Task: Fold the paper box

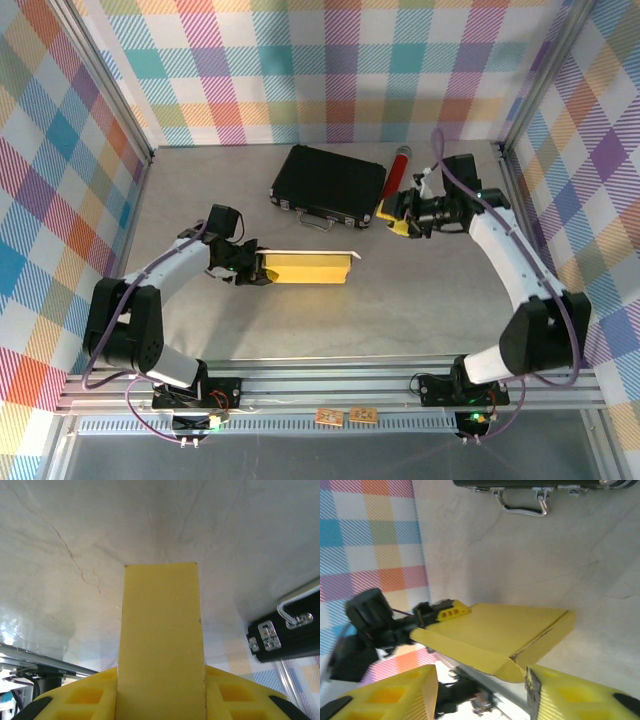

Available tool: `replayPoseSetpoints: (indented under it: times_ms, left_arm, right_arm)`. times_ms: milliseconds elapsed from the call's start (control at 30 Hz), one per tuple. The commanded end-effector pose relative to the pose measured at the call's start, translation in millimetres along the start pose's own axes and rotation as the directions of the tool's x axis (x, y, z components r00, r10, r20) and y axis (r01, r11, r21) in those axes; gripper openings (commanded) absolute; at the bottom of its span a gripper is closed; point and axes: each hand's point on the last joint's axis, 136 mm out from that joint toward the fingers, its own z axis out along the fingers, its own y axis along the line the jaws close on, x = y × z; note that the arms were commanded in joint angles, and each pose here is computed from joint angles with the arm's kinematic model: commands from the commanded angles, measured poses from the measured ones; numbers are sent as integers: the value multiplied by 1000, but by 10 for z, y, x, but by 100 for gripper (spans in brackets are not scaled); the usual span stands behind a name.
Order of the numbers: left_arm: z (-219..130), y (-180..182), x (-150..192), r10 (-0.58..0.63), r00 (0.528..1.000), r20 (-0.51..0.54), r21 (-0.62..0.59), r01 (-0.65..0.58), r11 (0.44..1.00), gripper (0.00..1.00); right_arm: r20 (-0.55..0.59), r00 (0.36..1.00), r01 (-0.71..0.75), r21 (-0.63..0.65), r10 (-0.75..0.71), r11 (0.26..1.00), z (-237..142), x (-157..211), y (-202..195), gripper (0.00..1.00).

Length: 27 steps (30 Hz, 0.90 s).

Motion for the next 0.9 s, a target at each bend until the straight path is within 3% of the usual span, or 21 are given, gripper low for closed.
replayPoseSetpoints:
  times_ms: [0,167,333,667,867]
  left_arm:
    - [65,190,-166,-19,999,29,-72,21,997,19]
    - [167,272,-305,-22,998,58,-117,29,993,19]
    - [222,322,-386,-24,997,77,-140,35,990,19]
    - [241,298,-409,-27,996,87,-149,40,988,19]
    - [237,286,-414,-29,996,88,-147,42,988,19]
  right_arm:
    - [49,949,298,173,-311,939,88,45,-232,49]
    - [-33,854,512,224,-519,829,299,362,-253,49]
    - [-133,803,595,226,-581,771,480,547,-223,47]
    - [-301,701,710,214,-647,671,632,685,-141,35]
    - [-314,672,740,240,-671,628,574,693,-105,36]
